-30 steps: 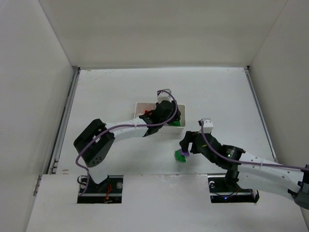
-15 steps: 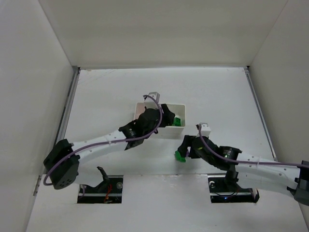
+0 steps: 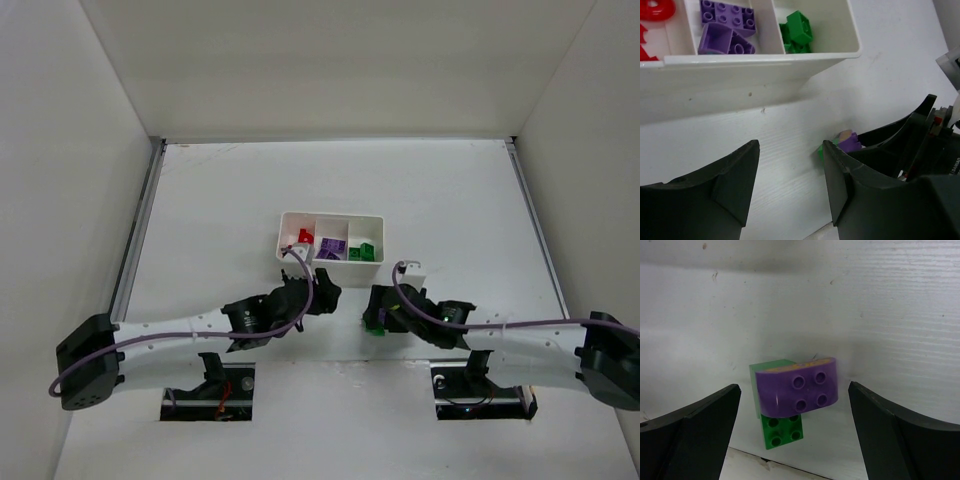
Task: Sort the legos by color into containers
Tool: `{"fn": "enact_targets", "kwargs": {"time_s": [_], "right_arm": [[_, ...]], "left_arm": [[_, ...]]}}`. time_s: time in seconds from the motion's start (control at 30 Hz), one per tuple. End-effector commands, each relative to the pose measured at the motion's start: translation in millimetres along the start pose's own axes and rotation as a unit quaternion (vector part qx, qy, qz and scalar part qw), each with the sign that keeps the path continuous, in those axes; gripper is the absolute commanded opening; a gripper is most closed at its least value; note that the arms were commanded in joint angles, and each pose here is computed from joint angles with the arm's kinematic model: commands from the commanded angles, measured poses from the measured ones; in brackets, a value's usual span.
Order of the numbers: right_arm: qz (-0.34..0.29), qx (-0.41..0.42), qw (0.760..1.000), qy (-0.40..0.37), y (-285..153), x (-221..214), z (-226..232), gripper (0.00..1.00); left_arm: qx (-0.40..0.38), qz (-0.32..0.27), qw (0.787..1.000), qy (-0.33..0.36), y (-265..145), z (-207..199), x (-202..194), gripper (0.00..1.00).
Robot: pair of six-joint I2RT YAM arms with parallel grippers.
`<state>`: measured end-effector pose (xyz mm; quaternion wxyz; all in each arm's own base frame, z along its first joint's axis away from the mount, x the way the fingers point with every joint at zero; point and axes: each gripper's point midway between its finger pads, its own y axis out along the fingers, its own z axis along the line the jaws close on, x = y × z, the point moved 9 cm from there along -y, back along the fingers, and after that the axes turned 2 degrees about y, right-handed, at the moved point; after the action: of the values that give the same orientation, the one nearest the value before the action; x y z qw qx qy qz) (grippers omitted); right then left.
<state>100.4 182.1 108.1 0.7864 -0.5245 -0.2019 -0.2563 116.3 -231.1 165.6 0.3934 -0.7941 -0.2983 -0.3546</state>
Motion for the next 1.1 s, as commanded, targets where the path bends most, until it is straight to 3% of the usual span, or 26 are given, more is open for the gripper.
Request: {"fn": "enact_targets", "kwargs": {"time_s": [0.0,0.13,0.43,0.7,1.07], "right_arm": [[-0.005,0.027,0.999,0.023,7.7,2.6,12.7,0.94],[-0.013,0.032,0.999,0.031,13.9,3.4,14.3,0.88],[-0.050,0.065,0.995,0.065,18.4,17.7,15.1,0.64],[-0.073,0.150,0.982,0.089,3.9,49.4,36.5,0.62],[-0.078,0.301,0.935,0.171,-31.5,105.3,72.7,0.62]], "left_arm": [[0.010,-0.014,0.999,-0.029,-6.1,6.8,-3.0,0.50],[0.003,-0.009,0.999,-0.047,-11.2,14.0,-12.8,0.52],[-0.031,0.003,0.993,-0.111,-16.2,26.2,-31.5,0.58],[-0.088,-0.025,0.983,-0.160,-18.8,24.7,-33.6,0.65],[-0.182,-0.112,0.954,-0.212,-24.5,1.9,1.3,0.72]]}}
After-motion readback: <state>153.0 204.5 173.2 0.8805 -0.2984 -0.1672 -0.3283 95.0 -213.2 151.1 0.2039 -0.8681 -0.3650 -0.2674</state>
